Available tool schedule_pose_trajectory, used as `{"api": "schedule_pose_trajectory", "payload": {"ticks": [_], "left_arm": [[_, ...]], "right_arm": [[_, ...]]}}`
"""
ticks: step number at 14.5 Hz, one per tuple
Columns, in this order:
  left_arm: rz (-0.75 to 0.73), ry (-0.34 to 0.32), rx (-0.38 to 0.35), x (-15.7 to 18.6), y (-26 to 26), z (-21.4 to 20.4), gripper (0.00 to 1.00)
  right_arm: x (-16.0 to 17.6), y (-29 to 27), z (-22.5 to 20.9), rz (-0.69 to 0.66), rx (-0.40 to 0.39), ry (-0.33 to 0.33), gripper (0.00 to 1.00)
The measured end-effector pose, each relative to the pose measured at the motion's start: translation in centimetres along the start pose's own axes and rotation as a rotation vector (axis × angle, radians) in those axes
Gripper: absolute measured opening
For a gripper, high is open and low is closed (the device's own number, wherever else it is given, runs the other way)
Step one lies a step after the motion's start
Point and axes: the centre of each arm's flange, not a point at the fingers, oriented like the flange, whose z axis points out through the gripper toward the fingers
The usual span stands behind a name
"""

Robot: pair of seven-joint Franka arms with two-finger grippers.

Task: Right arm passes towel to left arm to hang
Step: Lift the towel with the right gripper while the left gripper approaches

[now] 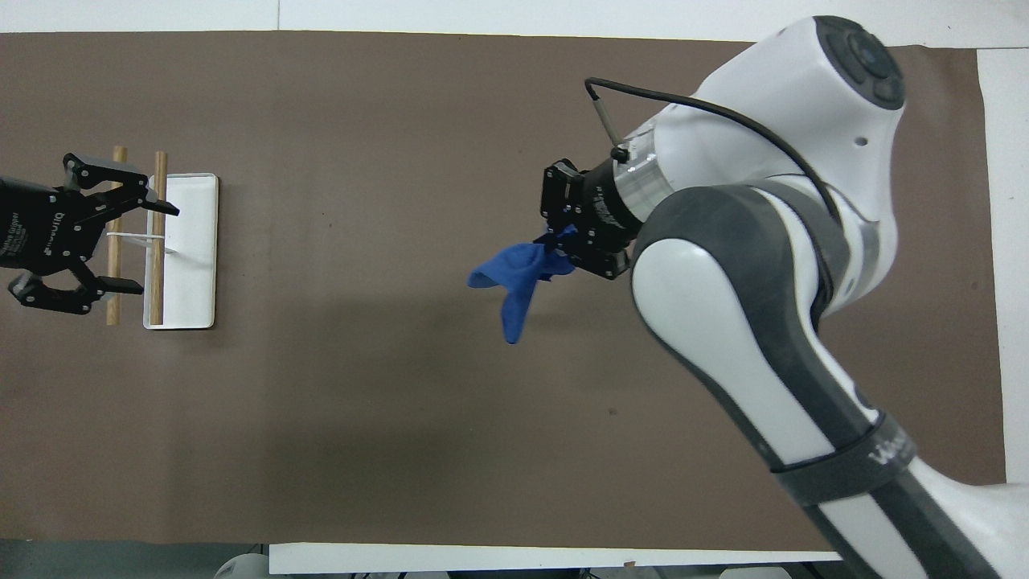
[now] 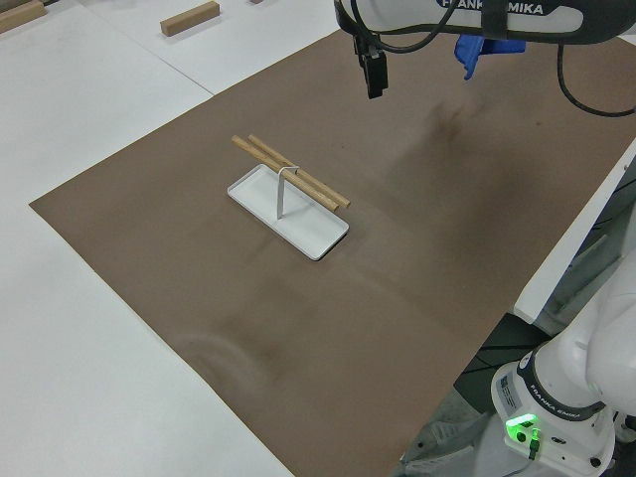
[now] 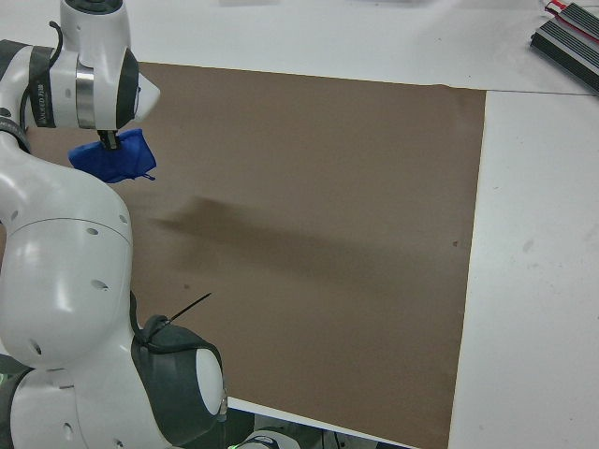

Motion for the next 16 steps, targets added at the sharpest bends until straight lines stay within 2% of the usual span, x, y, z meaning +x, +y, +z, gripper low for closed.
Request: {"api": "schedule_pose_trajectory", "payload": {"ticks": [2, 4, 6, 12, 16], "left_arm": [[-0.163, -0.033, -0.067, -0.8, -0.2, 1.1, 1.00], [-0.269, -0.053, -0.091, -1.7, -0.2, 1.5, 1.00], [-0.326, -0.059, -0.104, -2.5, 0.2, 1.8, 1.00], [-0.438, -0.031, -0.226, -4.6, 2.6, 3.3, 1.00], [-0.438, -0.032, -0.216, -4.6, 3.5, 4.9, 1.00]], "right_arm": [[-3.6, -1.3, 1.8, 0.126, 0.109, -0.085, 0.06], [-5.8, -2.3, 2.6, 0.228, 0.202, -0.184, 0.06], [-6.9, -2.8, 2.8, 0.298, 0.267, -0.250, 0.06], [-7.5, -3.1, 2.8, 0.340, 0.284, -0.276, 0.06], [-7.6, -3.1, 2.8, 0.340, 0.283, -0.276, 0.06]]}}
